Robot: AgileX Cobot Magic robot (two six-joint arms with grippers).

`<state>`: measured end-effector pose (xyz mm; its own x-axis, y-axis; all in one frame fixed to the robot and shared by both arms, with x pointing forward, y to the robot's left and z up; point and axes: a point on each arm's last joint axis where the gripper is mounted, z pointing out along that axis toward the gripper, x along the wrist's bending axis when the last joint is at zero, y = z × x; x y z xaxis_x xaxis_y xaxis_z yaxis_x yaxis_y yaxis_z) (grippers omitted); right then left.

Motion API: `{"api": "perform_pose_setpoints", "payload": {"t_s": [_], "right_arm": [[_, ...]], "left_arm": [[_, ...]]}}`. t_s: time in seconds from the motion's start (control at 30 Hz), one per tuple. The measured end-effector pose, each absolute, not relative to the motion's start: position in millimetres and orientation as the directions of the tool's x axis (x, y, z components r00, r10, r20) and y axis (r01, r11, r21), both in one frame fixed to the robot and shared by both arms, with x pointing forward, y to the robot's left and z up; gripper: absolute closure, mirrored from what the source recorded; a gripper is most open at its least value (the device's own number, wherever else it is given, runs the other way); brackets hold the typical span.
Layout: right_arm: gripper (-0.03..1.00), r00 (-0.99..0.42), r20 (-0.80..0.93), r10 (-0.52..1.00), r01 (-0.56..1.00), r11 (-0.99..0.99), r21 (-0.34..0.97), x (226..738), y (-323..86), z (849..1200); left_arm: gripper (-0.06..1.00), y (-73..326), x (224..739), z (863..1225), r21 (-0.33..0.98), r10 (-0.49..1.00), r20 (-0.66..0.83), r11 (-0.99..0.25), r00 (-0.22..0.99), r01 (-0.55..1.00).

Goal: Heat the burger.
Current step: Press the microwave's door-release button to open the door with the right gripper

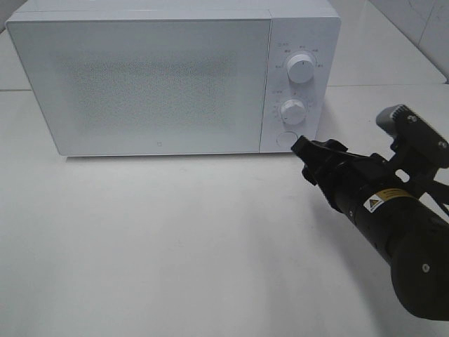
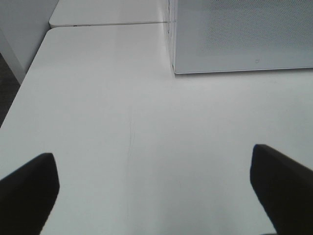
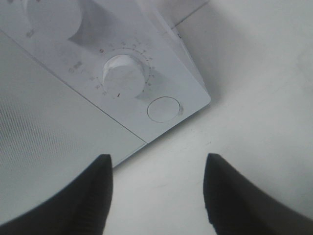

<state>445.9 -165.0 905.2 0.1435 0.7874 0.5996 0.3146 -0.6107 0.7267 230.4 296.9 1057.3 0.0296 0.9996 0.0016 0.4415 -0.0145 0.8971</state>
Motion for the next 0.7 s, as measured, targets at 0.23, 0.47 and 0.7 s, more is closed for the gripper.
{"api": "perform_pose_setpoints", "payload": {"t_s": [0.23,0.47,0.7], "right_arm": [[0.59,0.284,0.878,0.386,0.206,-0.919,0.337,445.8,-164.9,904.7],[0.84,0.326,0.934,0.144,0.129,-0.986,0.108,445.8,-164.9,904.7],[0.95,0.334,0.939,0.079,0.099,-0.994,0.048,445.8,-165.7,904.8]], "left_arm": [[-0.04,296.9,230.4,1057.3,0.897,1.000,0.002,-0.014,0.030,0.442],[-0.04,296.9,230.4,1057.3,0.897,1.000,0.002,-0.014,0.030,0.442],[-0.04,296.9,230.4,1057.3,0.897,1.000,0.002,-0.014,0.030,0.442]]}}
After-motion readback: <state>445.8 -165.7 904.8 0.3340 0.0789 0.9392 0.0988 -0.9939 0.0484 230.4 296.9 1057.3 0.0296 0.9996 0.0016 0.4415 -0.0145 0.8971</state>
